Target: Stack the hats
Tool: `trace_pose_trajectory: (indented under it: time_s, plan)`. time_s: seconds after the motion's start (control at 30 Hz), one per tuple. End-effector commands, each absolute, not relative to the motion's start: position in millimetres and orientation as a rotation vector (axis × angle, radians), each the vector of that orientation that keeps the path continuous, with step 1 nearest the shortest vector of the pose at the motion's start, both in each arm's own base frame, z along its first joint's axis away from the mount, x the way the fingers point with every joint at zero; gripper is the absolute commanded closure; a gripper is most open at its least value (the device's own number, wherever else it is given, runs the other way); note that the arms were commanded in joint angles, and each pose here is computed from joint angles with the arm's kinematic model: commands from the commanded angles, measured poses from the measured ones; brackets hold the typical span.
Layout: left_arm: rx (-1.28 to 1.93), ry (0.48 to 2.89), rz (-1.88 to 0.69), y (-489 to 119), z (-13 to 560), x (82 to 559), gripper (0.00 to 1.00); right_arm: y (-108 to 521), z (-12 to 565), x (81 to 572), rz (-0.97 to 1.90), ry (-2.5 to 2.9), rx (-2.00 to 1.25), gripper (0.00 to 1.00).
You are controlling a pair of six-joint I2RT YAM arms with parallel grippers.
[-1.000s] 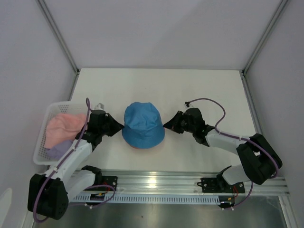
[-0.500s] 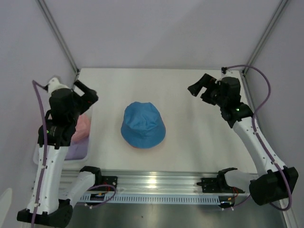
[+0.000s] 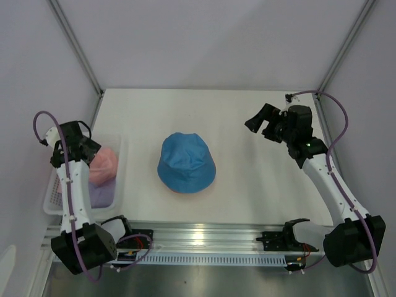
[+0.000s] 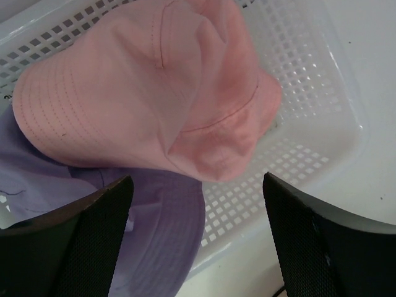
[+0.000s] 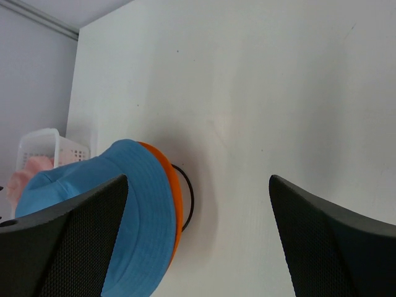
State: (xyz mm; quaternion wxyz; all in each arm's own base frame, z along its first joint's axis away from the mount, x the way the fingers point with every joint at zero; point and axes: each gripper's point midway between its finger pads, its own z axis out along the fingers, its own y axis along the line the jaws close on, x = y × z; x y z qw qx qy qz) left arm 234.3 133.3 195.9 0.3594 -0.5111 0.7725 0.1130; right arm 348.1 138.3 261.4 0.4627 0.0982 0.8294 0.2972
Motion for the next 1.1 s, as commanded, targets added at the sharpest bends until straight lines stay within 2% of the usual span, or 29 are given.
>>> trace_pose_trajectory:
  time_s: [0.0,0.23,0.3,0.37,0.53,0.57,0.6,0.7,0.73,0.9,1.0,1.03,1.07]
  plan:
    - [-1.339,1.911,0.365,154,199,241,0.13,143,271,357,0.779,1.989,0.206,0.00]
    - [-1.424,1.975,0.425,171,159,249,0.18,141,277,367,0.814,1.985,0.210,0.00]
    - [-1.447,1.987,0.429,171,151,251,0.23,141,286,369,0.817,1.979,0.210,0.00]
    - [-1.449,1.971,0.425,173,151,254,0.36,141,290,370,0.817,1.979,0.216,0.00]
    - [-1.472,1.984,0.463,180,145,255,0.56,136,296,363,0.818,1.962,0.278,0.01]
    - [-1.477,1.988,0.456,180,142,255,0.66,135,298,361,0.819,1.952,0.284,0.00]
    - [-1.488,1.989,0.449,180,140,255,0.70,134,298,360,0.820,1.949,0.299,0.00]
    - [-1.515,1.993,0.386,179,132,258,0.89,131,300,356,0.804,1.950,0.310,0.00]
    - [-1.513,1.994,0.376,179,134,260,0.99,129,300,355,0.794,1.950,0.309,0.01]
    - [-1.384,1.991,0.290,167,164,267,0.99,122,310,353,0.745,1.929,0.305,0.00]
    - [-1.158,1.951,0.220,144,224,271,0.99,120,312,355,0.721,1.930,0.295,0.00]
    - [-1.034,1.900,0.176,130,273,277,0.99,119,312,356,0.717,1.929,0.295,0.01]
    - [-0.973,1.889,0.143,119,290,276,0.99,118,312,357,0.712,1.927,0.293,0.00]
